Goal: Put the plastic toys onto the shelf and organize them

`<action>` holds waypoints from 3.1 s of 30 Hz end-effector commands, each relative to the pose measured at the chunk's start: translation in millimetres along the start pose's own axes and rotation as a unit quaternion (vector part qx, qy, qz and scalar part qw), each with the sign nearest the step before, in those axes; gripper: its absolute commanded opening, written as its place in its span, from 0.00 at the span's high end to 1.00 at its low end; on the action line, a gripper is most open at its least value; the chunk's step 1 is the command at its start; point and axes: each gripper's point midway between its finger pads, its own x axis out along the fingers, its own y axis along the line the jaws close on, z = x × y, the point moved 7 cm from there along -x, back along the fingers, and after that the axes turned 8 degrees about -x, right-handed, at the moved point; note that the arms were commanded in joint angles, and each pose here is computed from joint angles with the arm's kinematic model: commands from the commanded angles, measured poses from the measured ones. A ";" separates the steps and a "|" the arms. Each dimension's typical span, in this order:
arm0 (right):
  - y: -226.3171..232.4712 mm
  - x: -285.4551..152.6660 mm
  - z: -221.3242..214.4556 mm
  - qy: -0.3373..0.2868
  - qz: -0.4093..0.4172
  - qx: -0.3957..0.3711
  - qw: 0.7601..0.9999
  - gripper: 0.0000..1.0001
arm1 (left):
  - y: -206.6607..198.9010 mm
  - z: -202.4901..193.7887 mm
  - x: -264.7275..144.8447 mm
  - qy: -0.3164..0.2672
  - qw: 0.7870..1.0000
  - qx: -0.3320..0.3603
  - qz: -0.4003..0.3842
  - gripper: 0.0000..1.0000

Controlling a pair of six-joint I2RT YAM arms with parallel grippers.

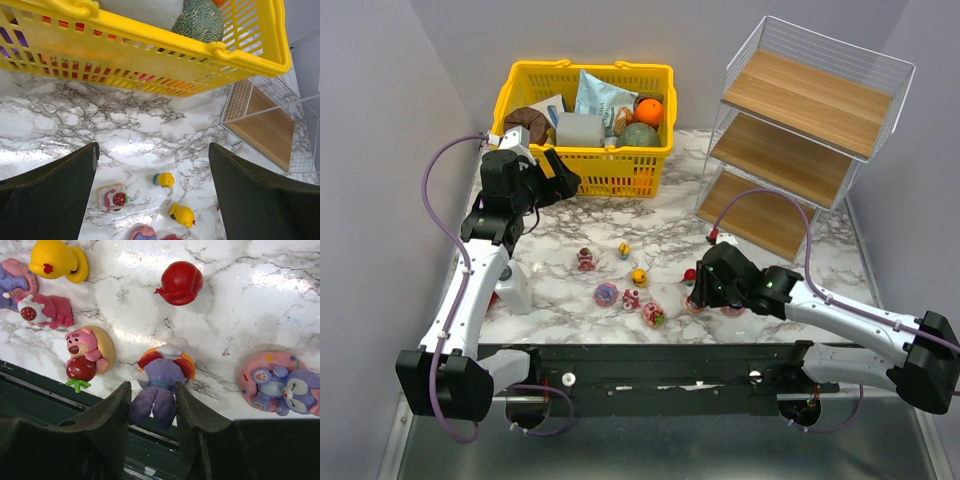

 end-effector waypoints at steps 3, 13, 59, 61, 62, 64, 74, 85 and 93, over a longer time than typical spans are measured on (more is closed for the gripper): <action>-4.1 -14.7 17.5 -0.030 -0.053 0.034 0.998 0.60 | 3.6 0.0 0.7 0.000 1.000 0.005 0.008 0.01; -12.9 -27.6 48.5 -0.083 -0.128 0.024 0.988 0.60 | 3.9 -2.2 1.0 0.003 1.000 0.001 0.006 0.01; -142.9 43.6 136.5 -0.213 -0.310 0.176 0.910 0.60 | 4.4 -4.3 11.7 0.026 1.000 -0.004 0.004 0.01; -143.3 44.3 135.2 -0.215 -0.310 0.180 0.908 0.59 | 4.6 -4.5 11.9 0.026 1.000 -0.003 0.004 0.01; -143.7 44.8 133.8 -0.215 -0.311 0.183 0.907 0.59 | 5.1 -5.2 12.0 0.027 1.000 -0.004 0.005 0.01; -145.4 45.2 129.5 -0.219 -0.315 0.187 0.904 0.58 | 5.2 -5.2 11.8 0.026 1.000 -0.003 0.005 0.01; -139.7 48.9 113.2 -0.232 -0.300 0.204 0.903 0.59 | 8.8 -9.8 14.5 0.032 0.999 -0.006 0.008 0.01; -129.3 47.8 96.3 -0.221 -0.299 0.217 0.903 0.60 | 10.9 -12.1 14.7 0.033 0.999 -0.004 0.011 0.01; -137.0 43.4 99.2 -0.240 -0.334 0.219 0.885 0.59 | 10.9 -11.5 15.5 0.034 0.999 -0.003 0.011 0.01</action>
